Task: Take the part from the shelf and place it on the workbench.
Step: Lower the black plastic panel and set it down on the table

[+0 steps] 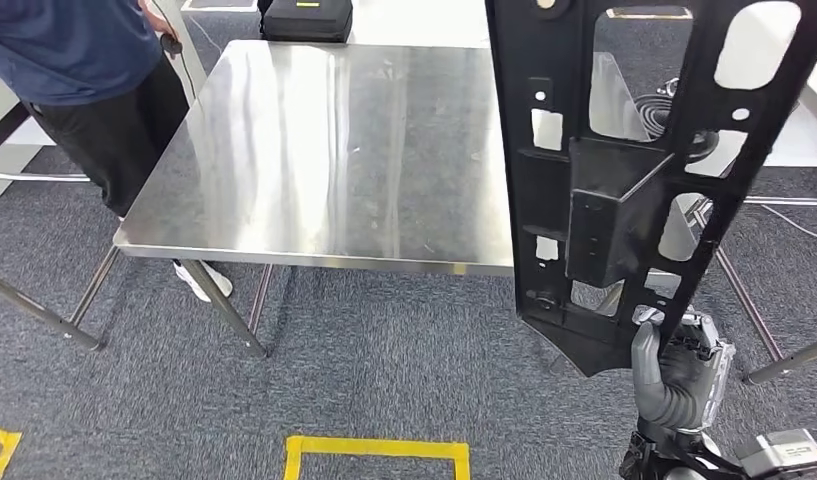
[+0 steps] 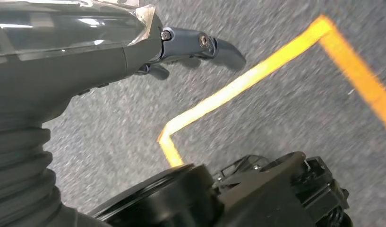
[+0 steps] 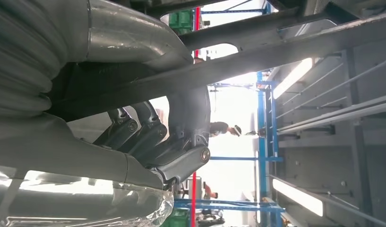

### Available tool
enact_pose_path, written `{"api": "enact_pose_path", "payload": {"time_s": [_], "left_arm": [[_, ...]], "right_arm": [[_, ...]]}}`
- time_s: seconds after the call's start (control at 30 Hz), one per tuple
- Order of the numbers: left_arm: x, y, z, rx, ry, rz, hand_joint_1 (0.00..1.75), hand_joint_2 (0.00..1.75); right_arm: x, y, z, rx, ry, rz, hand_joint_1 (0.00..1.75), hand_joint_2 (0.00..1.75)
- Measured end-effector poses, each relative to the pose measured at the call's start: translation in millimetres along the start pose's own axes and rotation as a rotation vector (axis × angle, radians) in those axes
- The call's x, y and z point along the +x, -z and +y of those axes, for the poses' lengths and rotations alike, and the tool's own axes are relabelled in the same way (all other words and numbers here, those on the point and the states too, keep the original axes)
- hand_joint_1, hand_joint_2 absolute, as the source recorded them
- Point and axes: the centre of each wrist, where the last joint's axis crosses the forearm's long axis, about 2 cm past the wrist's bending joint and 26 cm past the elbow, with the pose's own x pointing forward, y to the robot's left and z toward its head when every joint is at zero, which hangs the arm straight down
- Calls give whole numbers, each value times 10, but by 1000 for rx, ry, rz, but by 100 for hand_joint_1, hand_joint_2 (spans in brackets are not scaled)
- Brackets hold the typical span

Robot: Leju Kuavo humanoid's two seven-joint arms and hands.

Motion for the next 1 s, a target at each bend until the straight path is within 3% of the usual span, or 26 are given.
{"api": "enact_pose_path", "payload": {"time_s": [0.47, 0.77, 1.0], "left_arm": [[-25, -7, 3, -10, 6, 19, 0, 175], [-87, -41, -59, -25, -8, 34, 0, 175], [-10, 2, 19, 1, -24, 21, 0, 175]], "right_arm": [[-10, -12, 34, 35, -39, 10, 175, 175], [-86, 106, 302, 137, -54, 24, 175, 175], [-137, 167, 481, 192, -42, 37, 175, 175]]}}
